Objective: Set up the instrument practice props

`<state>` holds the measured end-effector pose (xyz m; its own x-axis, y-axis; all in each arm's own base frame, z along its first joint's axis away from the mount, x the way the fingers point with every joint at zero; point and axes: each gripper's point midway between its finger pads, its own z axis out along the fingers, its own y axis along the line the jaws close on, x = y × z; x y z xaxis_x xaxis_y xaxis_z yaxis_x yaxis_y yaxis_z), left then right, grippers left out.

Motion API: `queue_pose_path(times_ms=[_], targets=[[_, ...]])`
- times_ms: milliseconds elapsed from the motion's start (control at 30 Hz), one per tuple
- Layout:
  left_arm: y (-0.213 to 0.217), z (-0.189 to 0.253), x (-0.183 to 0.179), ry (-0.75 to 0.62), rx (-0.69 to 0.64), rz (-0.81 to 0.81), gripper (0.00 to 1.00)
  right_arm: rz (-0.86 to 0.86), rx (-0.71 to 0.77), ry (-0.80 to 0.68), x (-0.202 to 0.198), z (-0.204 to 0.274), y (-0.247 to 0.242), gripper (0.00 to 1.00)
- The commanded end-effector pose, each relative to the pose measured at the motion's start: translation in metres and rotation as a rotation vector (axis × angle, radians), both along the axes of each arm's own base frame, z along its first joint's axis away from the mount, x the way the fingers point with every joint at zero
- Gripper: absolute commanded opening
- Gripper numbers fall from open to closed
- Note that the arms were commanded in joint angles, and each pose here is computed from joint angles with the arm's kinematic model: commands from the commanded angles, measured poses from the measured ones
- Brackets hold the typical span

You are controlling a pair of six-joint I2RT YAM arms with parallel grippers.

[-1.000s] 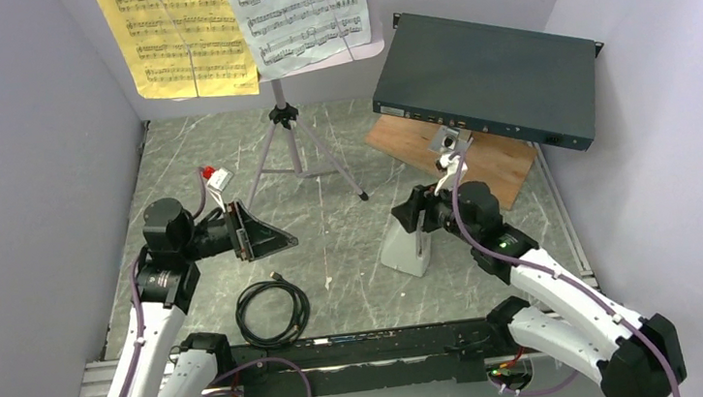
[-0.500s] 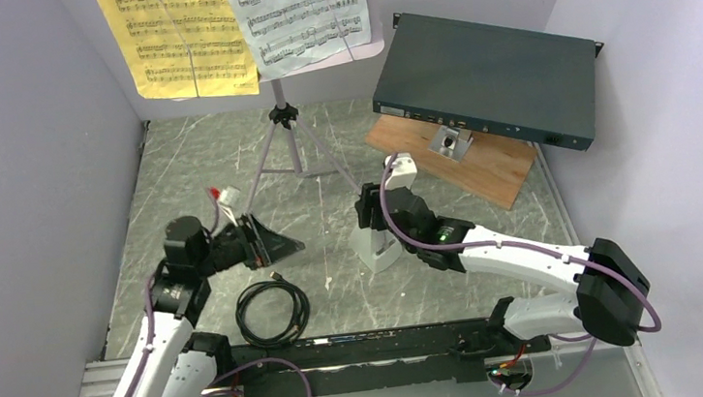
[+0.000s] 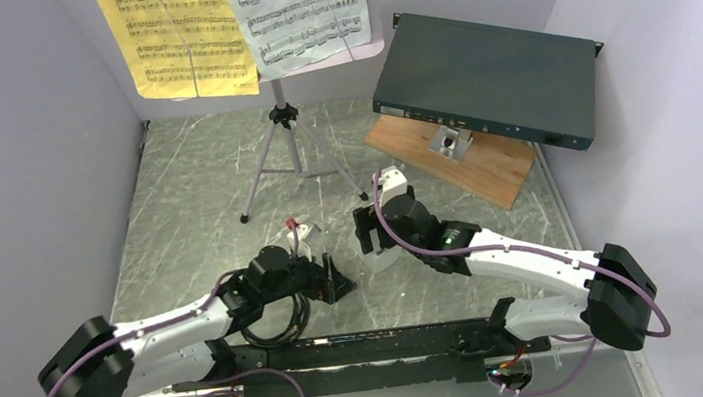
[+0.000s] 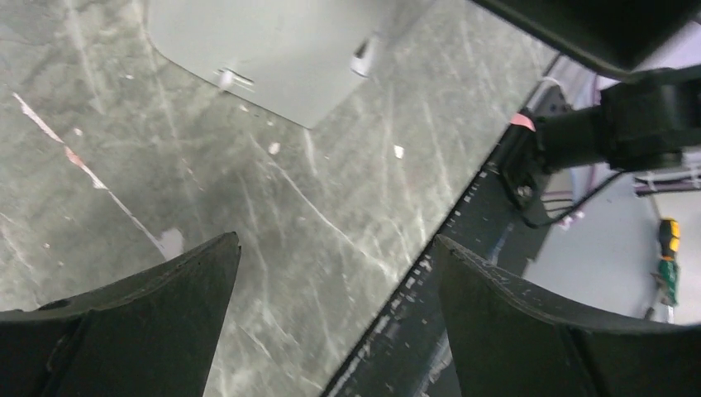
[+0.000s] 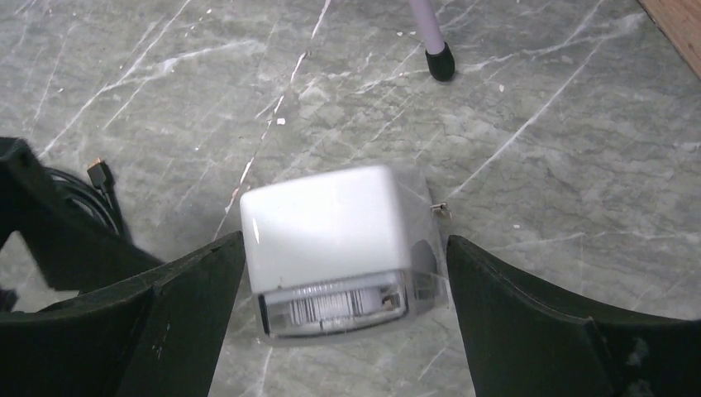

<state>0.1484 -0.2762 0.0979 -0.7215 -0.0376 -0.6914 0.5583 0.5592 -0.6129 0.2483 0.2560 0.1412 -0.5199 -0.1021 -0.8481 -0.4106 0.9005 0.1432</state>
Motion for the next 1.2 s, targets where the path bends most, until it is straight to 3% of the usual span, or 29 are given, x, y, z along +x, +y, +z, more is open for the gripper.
queue_pose_path(times_ms=[0, 400, 500, 667, 933, 1067, 1167], targets=[[-0.019, 0.027, 0.034, -0.142, -0.081, 0.075, 0.91, 0.040, 0.005, -0.034, -0.005, 0.011, -0.002, 0.94], [-0.020, 0.001, 0.040, -0.025, -0.015, 0.143, 0.91, 0.090, -0.007, -0.088, 0.006, 0.007, 0.011, 0.95], [-0.018, -0.005, 0.041, 0.023, 0.022, 0.166, 0.91, 0.090, 0.011, -0.083, 0.008, 0.002, 0.016, 0.83], [-0.014, -0.015, 0.040, 0.092, 0.151, 0.172, 0.91, 0.110, 0.094, -0.026, 0.004, -0.003, 0.022, 0.49], [-0.026, -0.016, 0.046, -0.005, 0.243, 0.040, 0.87, 0.172, 0.287, 0.071, 0.004, 0.003, 0.012, 0.11], [-0.035, -0.010, 0.053, -0.078, 0.252, -0.007, 0.87, 0.178, 0.316, 0.080, 0.007, 0.006, 0.006, 0.01], [-0.042, -0.009, 0.061, -0.092, 0.266, -0.020, 0.87, 0.187, 0.326, 0.098, 0.006, 0.004, 0.005, 0.00]])
